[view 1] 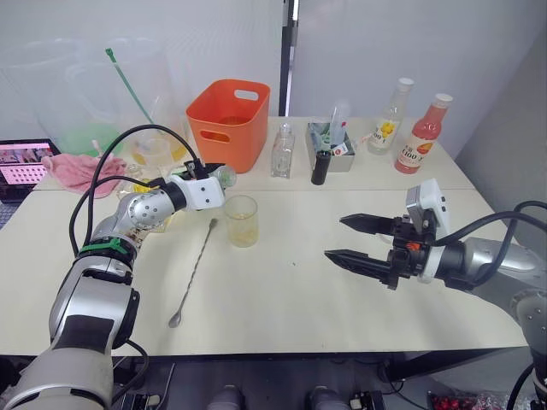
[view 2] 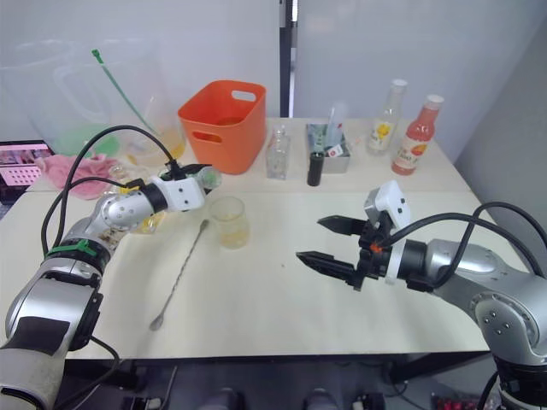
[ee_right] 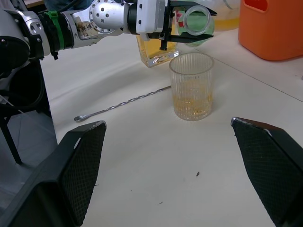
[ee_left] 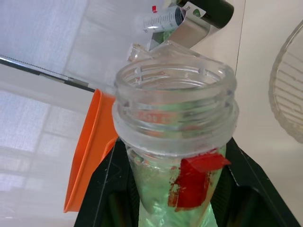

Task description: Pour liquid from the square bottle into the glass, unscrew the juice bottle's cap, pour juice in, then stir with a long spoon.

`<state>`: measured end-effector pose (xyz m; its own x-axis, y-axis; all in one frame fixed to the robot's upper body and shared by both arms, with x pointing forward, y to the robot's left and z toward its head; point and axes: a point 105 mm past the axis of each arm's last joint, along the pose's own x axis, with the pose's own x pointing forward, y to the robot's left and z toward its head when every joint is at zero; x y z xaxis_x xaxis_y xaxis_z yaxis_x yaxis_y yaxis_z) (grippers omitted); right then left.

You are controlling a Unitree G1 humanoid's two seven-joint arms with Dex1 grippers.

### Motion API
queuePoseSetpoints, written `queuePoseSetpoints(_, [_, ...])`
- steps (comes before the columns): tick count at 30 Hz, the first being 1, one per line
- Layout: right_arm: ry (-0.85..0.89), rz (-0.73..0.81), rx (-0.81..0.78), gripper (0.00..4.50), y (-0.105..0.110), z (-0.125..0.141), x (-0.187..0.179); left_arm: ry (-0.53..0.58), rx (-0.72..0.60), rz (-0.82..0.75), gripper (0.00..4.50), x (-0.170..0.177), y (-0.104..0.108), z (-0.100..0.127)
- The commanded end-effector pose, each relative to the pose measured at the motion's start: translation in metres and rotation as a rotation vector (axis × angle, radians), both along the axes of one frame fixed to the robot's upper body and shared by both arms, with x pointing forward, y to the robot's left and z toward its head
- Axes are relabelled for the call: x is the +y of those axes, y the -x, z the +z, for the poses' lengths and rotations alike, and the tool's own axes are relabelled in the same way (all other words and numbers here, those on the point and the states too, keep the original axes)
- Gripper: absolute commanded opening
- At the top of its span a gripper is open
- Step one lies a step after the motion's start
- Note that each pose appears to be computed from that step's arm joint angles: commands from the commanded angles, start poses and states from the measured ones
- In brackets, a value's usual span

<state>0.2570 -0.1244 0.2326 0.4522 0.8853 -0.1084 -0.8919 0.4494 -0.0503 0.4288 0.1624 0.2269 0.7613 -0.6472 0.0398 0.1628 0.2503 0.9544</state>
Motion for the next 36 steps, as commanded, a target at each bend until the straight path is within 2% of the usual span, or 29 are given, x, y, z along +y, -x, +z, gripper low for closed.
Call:
queuePoseSetpoints(1, [0.001,0.011,-0.060,4.48,0.0039,0.0096,0.0024,-0.010,-0.138,-0.034,1.39,-0.0053,0.0045,0.0359])
queuePoseSetpoints(18, [0.003,0.008,-0.071,4.48,0.0031,0.0097,0.0022,-0.126,-0.247,-0.050,1.39,-0.0092,0.0077,0.0367])
queuePoseSetpoints(36, [-0.007,0.020,-0.071,4.48,0.0030,0.0087,0.0067,-0.174,-0.281,-0.038,1.39,-0.0044,0.0076,0.0374])
